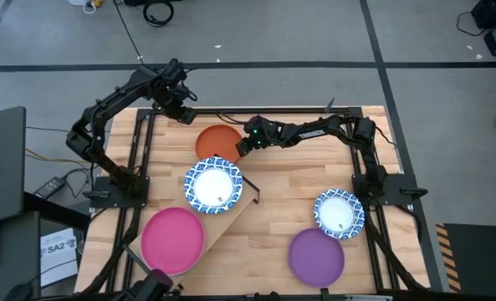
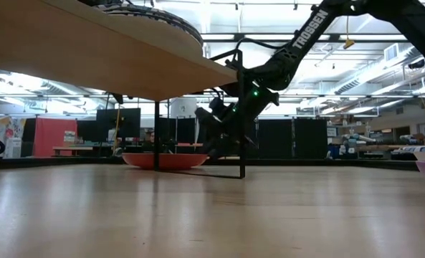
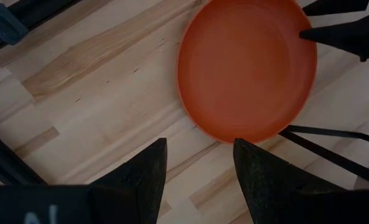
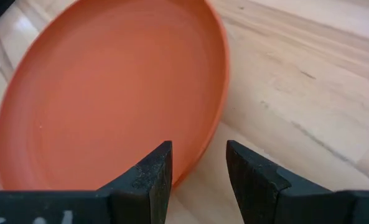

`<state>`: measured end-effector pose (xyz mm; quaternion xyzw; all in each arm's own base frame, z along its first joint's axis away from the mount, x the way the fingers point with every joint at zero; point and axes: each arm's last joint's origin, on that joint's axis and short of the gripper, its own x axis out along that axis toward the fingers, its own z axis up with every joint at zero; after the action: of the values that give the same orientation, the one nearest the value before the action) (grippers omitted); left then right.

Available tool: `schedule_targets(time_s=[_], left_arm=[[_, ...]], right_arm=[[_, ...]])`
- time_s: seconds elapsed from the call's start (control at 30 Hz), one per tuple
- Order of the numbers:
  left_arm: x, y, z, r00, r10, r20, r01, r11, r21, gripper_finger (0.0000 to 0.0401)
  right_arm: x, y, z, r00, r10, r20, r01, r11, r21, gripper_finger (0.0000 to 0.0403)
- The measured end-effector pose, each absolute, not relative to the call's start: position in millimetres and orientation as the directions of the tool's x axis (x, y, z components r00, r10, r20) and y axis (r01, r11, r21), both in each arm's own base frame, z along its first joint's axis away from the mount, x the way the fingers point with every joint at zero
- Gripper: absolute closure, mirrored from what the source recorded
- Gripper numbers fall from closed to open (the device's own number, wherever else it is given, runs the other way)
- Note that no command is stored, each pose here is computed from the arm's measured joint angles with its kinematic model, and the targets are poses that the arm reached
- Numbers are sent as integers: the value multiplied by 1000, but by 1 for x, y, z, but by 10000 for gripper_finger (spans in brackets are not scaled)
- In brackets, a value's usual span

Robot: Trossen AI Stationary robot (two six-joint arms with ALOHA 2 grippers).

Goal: Place and stack plates onto a shelf
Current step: Stack the orange plate on top of the pink plate on the shelf

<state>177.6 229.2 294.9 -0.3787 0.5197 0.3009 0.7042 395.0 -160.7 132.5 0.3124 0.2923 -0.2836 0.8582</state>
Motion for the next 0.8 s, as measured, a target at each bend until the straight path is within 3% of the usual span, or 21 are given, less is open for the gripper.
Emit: schedule_targets(time_s=[0.27, 0.8], left_arm=[[178, 229, 295, 279, 30, -960, -817, 532, -221, 209], [178, 229, 295, 278, 28, -960, -818, 532, -221, 209]], right_arm=[[395, -160, 132, 660, -307, -685, 686, 617, 385, 255], [400, -155, 111, 654, -256, -712, 693, 581, 427, 321]])
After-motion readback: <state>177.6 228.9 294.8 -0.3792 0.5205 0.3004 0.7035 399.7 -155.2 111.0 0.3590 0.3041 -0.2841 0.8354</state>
